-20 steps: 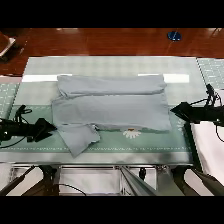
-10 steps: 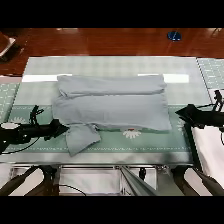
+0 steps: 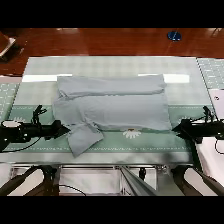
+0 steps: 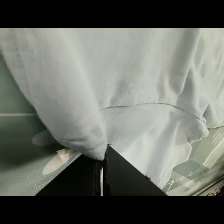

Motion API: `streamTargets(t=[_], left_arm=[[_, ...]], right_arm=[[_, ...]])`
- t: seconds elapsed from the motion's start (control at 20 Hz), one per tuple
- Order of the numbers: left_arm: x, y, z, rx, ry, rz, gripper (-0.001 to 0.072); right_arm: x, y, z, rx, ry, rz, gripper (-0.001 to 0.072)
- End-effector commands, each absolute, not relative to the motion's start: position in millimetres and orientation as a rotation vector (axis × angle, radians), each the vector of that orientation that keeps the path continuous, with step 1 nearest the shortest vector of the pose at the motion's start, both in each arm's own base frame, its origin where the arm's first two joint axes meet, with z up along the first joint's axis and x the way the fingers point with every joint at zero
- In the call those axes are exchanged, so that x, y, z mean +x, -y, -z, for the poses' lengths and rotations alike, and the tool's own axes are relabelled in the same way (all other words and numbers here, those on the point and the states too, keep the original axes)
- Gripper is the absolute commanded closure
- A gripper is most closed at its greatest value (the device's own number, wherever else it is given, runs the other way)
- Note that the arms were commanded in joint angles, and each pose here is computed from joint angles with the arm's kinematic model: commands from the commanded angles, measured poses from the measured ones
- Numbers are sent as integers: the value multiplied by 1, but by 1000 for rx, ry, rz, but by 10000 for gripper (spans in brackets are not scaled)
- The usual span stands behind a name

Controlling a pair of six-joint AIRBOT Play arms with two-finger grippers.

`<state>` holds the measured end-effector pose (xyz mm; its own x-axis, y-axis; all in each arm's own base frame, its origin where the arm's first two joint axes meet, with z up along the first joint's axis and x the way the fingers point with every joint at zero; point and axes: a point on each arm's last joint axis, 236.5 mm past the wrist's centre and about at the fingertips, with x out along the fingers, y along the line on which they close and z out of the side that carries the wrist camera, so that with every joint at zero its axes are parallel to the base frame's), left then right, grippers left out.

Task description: Fold the shirts.

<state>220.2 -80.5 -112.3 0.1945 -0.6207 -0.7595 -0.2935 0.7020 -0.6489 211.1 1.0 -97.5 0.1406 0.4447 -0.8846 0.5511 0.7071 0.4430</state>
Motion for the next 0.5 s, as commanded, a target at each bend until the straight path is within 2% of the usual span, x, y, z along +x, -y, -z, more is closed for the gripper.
streamTargets(t=[0.0, 0.15, 0.2, 0.25, 0.3, 0.35, 0.45], left_arm=[[222, 83, 109, -835, -1394, 283, 691], [222, 83, 109, -835, -1394, 283, 691], [222, 83, 108, -835, -1393, 283, 691], [223, 83, 108, -834, -1393, 285, 691], [225, 83, 104, -829, -1390, 301, 691], [231, 83, 94, -827, -1381, 326, 691], [256, 74, 68, -799, -1324, 361, 691]], right_arm=[[232, -28, 105, 945, -1461, 11, 299], [256, -35, 114, 976, -1430, 14, 300], [264, -36, 114, 960, -1426, 6, 328], [273, -39, 112, 931, -1423, -18, 460], [281, -41, 104, 886, -1414, -67, 635], [292, -42, 92, 834, -1393, -121, 682], [317, -35, 65, 778, -1340, -166, 682]])
